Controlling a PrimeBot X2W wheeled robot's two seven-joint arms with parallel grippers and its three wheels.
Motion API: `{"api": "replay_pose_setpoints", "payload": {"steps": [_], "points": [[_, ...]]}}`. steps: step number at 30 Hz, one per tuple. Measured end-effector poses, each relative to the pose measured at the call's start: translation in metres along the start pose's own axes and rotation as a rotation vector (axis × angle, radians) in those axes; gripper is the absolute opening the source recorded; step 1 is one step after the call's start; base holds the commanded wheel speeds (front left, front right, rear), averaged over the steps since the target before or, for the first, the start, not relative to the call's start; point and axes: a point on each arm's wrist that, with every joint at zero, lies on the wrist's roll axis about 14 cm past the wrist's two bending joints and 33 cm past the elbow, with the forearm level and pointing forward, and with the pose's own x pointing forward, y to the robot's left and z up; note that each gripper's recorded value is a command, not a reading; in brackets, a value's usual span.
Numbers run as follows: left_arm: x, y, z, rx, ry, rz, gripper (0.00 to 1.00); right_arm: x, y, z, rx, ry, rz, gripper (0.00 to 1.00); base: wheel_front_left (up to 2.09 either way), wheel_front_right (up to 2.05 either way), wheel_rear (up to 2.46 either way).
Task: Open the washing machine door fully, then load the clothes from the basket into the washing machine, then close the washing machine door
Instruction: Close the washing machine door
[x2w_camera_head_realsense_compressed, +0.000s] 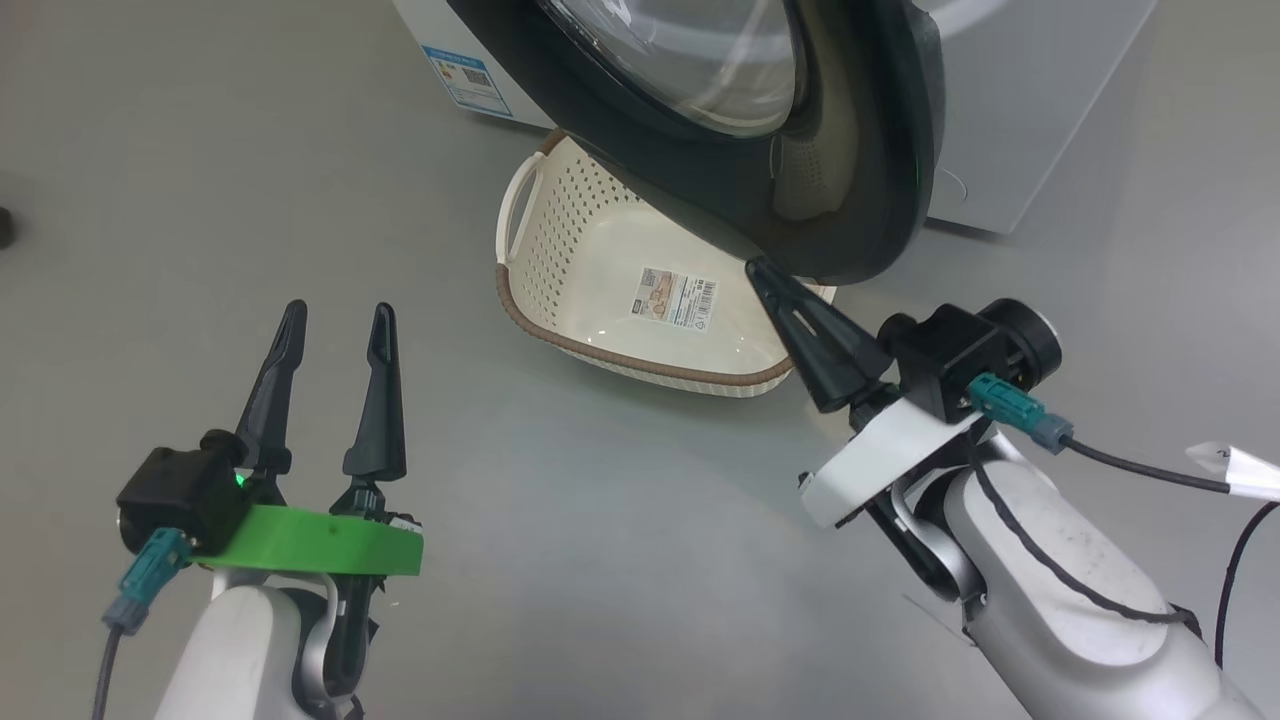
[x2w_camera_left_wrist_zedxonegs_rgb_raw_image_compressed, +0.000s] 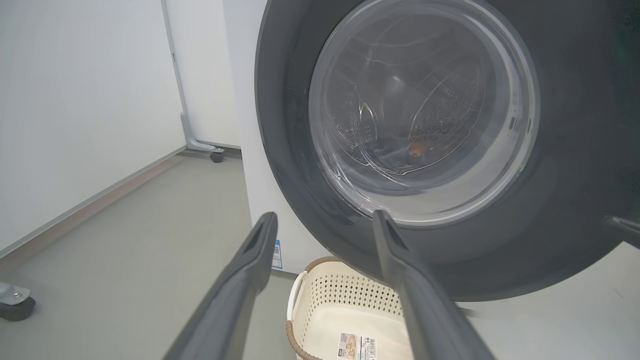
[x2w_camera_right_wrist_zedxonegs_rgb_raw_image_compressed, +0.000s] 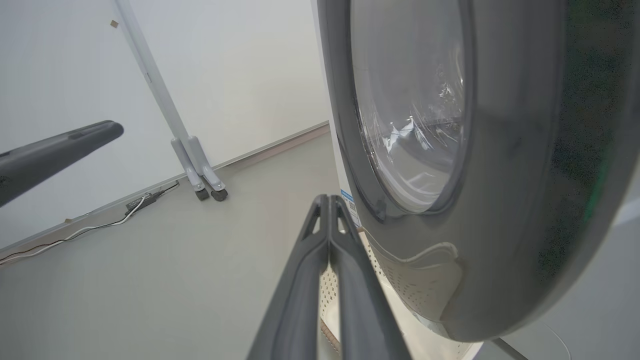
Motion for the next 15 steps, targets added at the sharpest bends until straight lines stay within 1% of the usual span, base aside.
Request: {"api": "replay_pose_setpoints", "payload": {"steps": [4, 9, 15], "points": [[0.006, 0.000, -0.004, -0.006, 0.009, 0.000, 1.00, 0.006, -0.024, 0.004, -0.022, -0.021, -0.059, 0.00, 0.00, 0.00, 0.00], [0.011, -0.001, -0.014, -0.012, 0.034, 0.000, 1.00, 0.013, -0.045, 0.005, -0.045, -0.029, -0.096, 0.00, 0.00, 0.00, 0.00], [0.024, -0.008, -0.018, -0.008, 0.037, -0.027, 1.00, 0.017, -0.073, 0.010, -0.035, -0.071, -0.178, 0.00, 0.00, 0.00, 0.00]]}}
